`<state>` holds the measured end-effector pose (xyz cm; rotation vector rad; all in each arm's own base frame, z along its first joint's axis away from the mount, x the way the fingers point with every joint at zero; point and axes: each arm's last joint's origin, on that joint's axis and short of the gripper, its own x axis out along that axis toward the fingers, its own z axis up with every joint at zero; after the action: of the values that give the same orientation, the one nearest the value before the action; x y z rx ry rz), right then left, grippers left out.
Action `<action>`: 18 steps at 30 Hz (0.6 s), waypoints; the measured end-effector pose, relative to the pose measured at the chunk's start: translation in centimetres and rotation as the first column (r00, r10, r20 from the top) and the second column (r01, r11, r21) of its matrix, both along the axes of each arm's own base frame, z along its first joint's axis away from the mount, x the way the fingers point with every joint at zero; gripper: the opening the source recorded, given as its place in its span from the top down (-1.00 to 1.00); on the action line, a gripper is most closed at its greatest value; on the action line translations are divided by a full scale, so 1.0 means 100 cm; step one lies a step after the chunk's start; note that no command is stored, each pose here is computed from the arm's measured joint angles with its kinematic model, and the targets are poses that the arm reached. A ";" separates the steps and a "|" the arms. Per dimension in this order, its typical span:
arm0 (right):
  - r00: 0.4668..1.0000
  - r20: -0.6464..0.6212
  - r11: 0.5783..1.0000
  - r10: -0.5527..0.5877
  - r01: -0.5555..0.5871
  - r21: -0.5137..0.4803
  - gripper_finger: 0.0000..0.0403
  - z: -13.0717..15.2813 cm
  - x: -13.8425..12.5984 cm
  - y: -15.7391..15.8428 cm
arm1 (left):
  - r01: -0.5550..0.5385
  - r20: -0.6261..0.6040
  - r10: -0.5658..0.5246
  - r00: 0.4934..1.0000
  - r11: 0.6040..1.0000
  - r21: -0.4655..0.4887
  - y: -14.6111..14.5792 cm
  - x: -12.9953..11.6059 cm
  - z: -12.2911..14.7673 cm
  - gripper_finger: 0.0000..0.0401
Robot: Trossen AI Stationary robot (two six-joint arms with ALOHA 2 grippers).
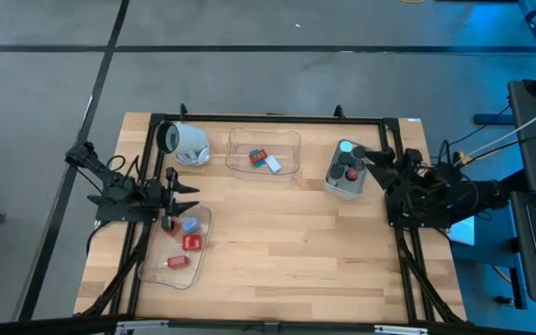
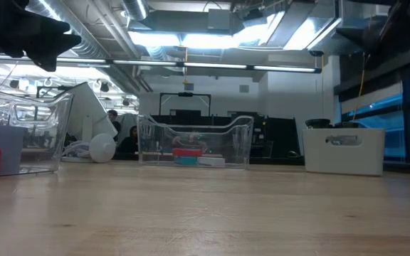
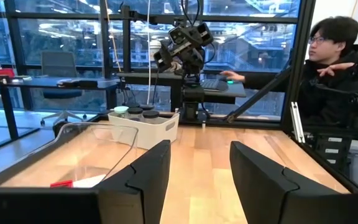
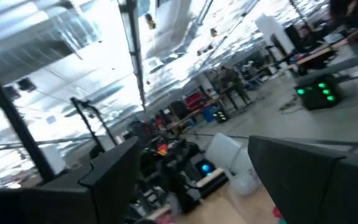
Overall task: Pick & Place Office items
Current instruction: Return to home position
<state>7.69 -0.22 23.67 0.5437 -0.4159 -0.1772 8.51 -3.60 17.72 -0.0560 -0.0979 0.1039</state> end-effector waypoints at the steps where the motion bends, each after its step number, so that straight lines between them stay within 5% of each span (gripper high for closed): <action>1: 1.000 -0.010 1.000 -0.010 0.010 -0.002 -0.49 -0.001 0.000 -0.001 | 0.000 0.000 0.000 1.000 1.000 0.000 0.000 0.000 0.000 0.18; 18: 0.935 -0.014 0.935 -0.354 0.354 -0.002 -0.49 -0.001 -0.005 -0.027 | 0.002 0.000 -0.002 1.000 1.000 0.001 0.000 0.000 0.000 0.19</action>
<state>7.16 -2.95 23.54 0.4639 -0.4987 -0.5284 8.51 -3.61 17.71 -0.0549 -0.0976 0.1020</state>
